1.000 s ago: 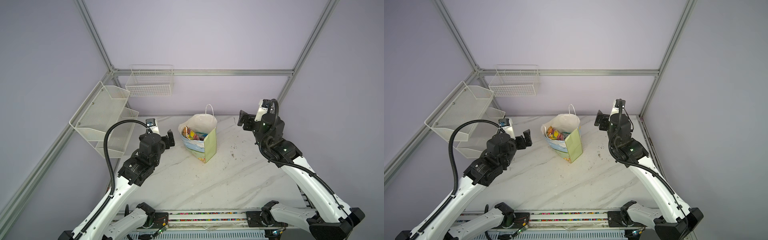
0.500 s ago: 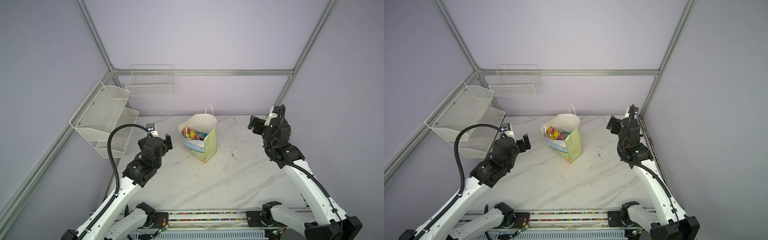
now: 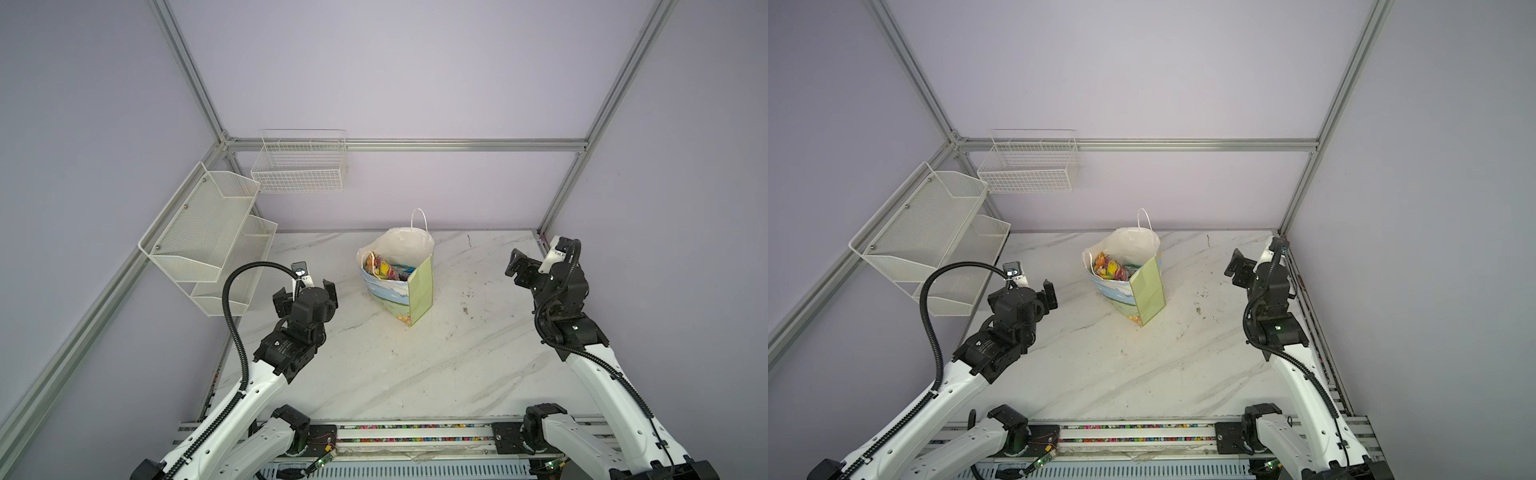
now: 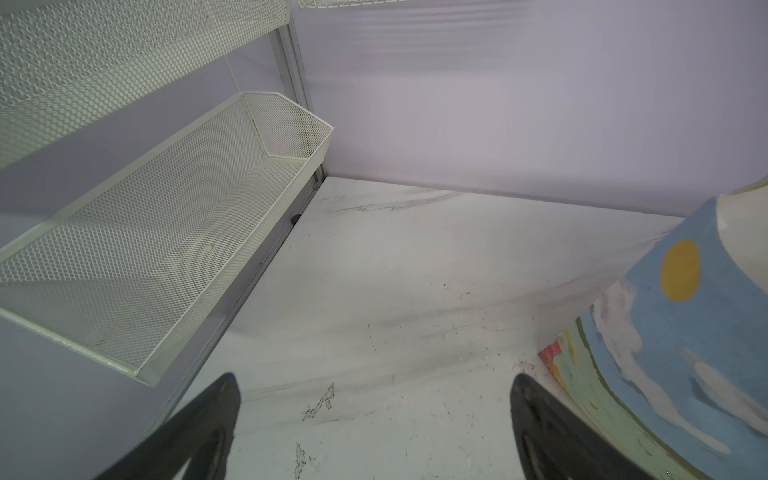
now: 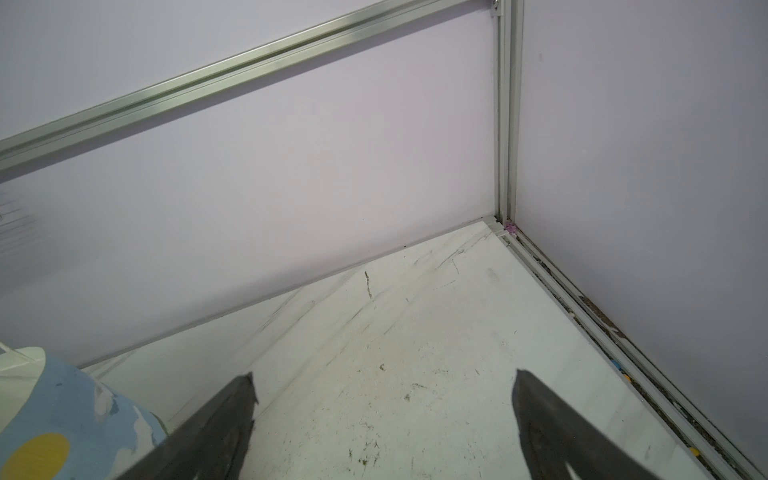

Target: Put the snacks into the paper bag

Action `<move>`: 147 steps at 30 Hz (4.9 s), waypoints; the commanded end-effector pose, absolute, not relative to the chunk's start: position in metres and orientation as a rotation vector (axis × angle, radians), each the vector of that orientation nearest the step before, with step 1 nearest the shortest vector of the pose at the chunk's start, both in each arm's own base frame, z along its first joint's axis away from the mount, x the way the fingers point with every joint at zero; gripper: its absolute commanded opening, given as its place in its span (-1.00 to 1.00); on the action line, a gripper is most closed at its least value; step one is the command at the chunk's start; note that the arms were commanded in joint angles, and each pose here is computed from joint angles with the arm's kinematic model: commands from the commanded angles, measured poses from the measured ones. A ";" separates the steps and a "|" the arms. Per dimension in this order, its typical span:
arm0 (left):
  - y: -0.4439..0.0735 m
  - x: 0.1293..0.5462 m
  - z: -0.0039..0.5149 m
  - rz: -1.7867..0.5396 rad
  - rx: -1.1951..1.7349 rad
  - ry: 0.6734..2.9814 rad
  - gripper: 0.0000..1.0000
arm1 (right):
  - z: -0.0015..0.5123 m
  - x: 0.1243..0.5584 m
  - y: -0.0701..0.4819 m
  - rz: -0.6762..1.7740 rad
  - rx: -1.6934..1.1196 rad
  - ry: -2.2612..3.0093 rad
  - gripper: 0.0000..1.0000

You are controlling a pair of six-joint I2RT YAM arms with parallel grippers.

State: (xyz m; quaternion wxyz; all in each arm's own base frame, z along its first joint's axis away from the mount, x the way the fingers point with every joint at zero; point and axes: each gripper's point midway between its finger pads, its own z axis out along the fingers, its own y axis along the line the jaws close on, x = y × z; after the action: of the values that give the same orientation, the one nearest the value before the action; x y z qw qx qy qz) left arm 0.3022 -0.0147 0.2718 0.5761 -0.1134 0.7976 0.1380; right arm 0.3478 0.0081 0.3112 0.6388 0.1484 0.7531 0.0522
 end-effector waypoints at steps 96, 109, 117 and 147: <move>0.083 0.258 0.167 0.637 -0.632 1.541 0.99 | 0.215 0.274 -0.047 -0.082 0.452 1.273 0.95; 0.088 0.267 0.166 0.584 -0.642 1.532 1.00 | 0.207 0.289 -0.038 -0.070 0.405 1.260 0.95; 0.091 0.273 0.167 0.590 -0.647 1.507 1.00 | 0.199 0.301 -0.035 -0.070 0.392 1.264 0.95; 0.090 0.292 0.169 0.592 -0.585 1.466 0.99 | 0.167 0.359 -0.019 -0.055 0.330 1.364 0.95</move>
State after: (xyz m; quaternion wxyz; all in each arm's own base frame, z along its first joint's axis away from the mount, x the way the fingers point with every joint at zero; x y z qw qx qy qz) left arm 0.2939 0.0888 0.1591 0.6478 -0.2542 0.6666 0.2672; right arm 0.3532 -0.0247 0.1044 0.6722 0.1524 0.7216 -0.0654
